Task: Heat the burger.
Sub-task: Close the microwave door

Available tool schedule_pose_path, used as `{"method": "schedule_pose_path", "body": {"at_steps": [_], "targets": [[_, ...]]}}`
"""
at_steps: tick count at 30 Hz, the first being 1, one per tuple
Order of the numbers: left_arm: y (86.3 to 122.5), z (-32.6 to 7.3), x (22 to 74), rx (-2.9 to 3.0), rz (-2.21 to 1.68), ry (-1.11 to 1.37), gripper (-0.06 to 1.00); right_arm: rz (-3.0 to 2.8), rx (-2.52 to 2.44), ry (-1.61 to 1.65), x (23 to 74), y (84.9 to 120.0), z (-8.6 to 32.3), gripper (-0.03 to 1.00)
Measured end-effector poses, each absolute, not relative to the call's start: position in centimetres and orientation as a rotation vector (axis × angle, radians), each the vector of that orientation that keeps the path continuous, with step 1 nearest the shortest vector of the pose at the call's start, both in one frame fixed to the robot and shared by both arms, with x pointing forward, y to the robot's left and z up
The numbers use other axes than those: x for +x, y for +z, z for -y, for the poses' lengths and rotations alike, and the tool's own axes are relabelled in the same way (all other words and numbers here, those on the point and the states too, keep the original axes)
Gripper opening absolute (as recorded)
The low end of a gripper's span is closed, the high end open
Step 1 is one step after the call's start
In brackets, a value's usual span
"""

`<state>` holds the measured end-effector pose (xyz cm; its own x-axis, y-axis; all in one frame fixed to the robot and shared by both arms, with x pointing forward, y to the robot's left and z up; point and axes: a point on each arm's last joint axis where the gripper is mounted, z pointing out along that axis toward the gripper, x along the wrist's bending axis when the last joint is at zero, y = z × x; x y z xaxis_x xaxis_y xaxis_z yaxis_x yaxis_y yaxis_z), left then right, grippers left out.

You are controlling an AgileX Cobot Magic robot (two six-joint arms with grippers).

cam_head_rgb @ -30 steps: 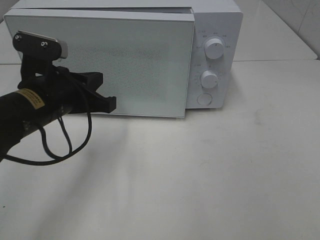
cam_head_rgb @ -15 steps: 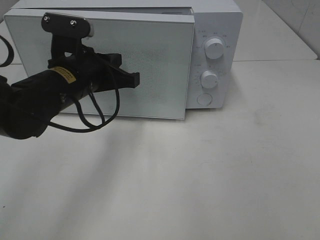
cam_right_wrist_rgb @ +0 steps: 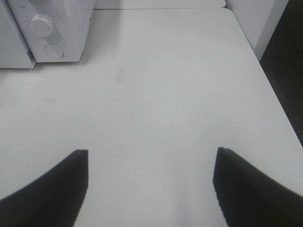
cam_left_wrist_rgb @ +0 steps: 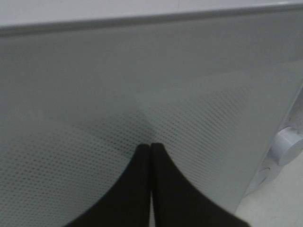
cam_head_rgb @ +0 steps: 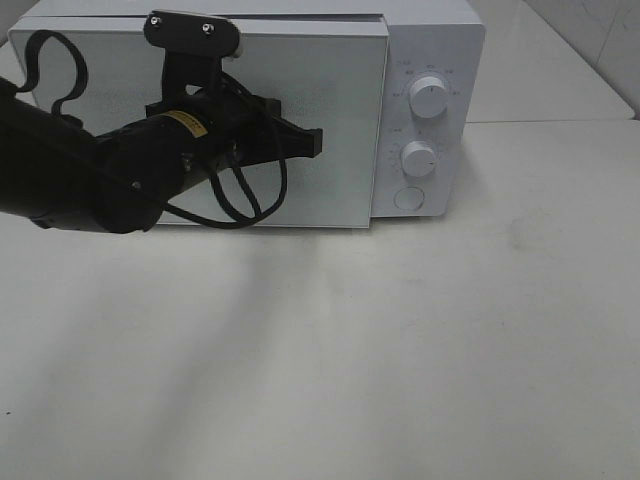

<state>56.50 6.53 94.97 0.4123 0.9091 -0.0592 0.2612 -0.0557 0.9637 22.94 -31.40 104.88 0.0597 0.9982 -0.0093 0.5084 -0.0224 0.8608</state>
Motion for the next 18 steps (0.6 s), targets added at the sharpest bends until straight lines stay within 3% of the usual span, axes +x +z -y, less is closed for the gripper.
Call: {"method": "schedule_pose_path", "body": {"at_steps": [18], "targets": [[94.2,-4.3,57.9,1.649,-1.13,0.675,0.0,-1.537,1.623,0.867,22.9,104.9,31.4,0.71]]}}
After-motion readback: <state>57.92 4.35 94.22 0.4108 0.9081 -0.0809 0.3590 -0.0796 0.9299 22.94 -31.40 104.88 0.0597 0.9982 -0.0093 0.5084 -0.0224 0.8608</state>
